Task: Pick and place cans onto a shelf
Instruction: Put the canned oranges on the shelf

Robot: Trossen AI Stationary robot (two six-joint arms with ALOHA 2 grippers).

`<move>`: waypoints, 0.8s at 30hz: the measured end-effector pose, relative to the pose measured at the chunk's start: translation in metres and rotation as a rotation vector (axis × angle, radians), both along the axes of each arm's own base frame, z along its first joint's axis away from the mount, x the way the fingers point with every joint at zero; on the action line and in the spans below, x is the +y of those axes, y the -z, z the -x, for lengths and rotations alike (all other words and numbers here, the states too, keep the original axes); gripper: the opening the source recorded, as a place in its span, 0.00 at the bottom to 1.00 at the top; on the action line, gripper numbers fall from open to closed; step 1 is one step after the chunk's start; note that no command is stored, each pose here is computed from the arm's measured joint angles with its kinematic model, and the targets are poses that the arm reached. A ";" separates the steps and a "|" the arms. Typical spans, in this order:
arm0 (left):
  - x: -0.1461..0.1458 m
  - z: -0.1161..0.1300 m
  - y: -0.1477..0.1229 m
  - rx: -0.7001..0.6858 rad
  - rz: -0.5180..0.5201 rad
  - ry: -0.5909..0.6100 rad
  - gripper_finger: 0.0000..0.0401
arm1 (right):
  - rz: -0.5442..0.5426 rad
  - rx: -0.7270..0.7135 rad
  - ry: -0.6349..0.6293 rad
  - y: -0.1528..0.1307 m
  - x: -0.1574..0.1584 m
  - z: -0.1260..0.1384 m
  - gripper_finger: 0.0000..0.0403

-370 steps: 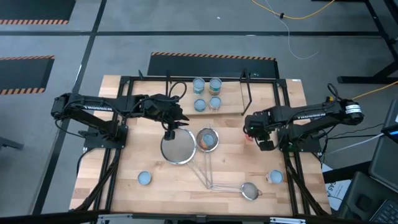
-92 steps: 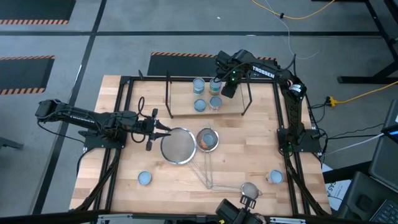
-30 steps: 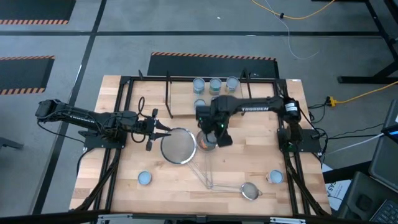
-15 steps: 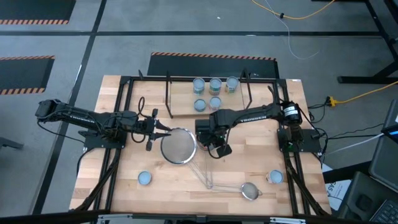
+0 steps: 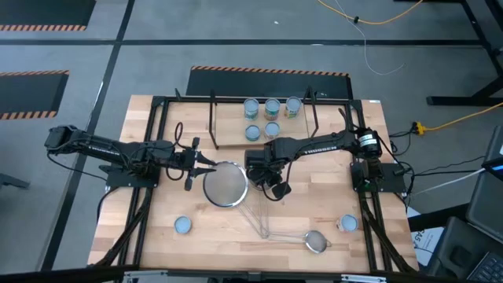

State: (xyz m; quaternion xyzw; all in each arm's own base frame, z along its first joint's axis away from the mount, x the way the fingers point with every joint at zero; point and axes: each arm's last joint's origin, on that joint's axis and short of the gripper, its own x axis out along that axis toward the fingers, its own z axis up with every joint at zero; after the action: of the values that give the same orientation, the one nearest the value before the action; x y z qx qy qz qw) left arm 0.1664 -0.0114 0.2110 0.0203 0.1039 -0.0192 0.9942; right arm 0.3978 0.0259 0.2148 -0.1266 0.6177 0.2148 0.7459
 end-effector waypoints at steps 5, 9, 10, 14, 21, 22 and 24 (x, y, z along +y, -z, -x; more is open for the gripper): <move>0.000 0.000 0.000 0.000 0.000 0.000 0.20 | -0.002 -0.002 0.000 0.000 0.000 0.000 0.19; 0.000 0.000 0.000 0.000 0.000 0.000 0.20 | -0.002 0.010 0.005 0.010 0.000 0.002 0.19; 0.000 0.000 0.000 0.000 0.000 0.000 0.20 | -0.003 0.020 0.017 0.014 0.000 0.004 0.19; 0.000 0.000 0.000 0.000 0.000 0.000 0.20 | -0.002 0.029 0.051 0.028 0.000 0.007 0.19; 0.000 0.000 0.001 0.007 0.000 0.001 0.20 | -0.001 0.027 0.054 0.034 0.000 0.008 0.19; 0.000 0.000 0.001 0.007 0.000 0.000 0.20 | -0.001 0.027 0.054 0.034 0.000 0.008 0.19; 0.000 0.000 0.001 0.007 -0.001 0.000 0.20 | -0.001 0.031 0.055 0.034 0.000 0.009 0.19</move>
State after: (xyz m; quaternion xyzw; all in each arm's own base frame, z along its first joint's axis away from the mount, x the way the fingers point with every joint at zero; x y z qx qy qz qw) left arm 0.1663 -0.0114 0.2103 0.0206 0.1074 -0.0195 0.9938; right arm 0.3891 0.0254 0.1809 -0.1059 0.6322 0.1962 0.7421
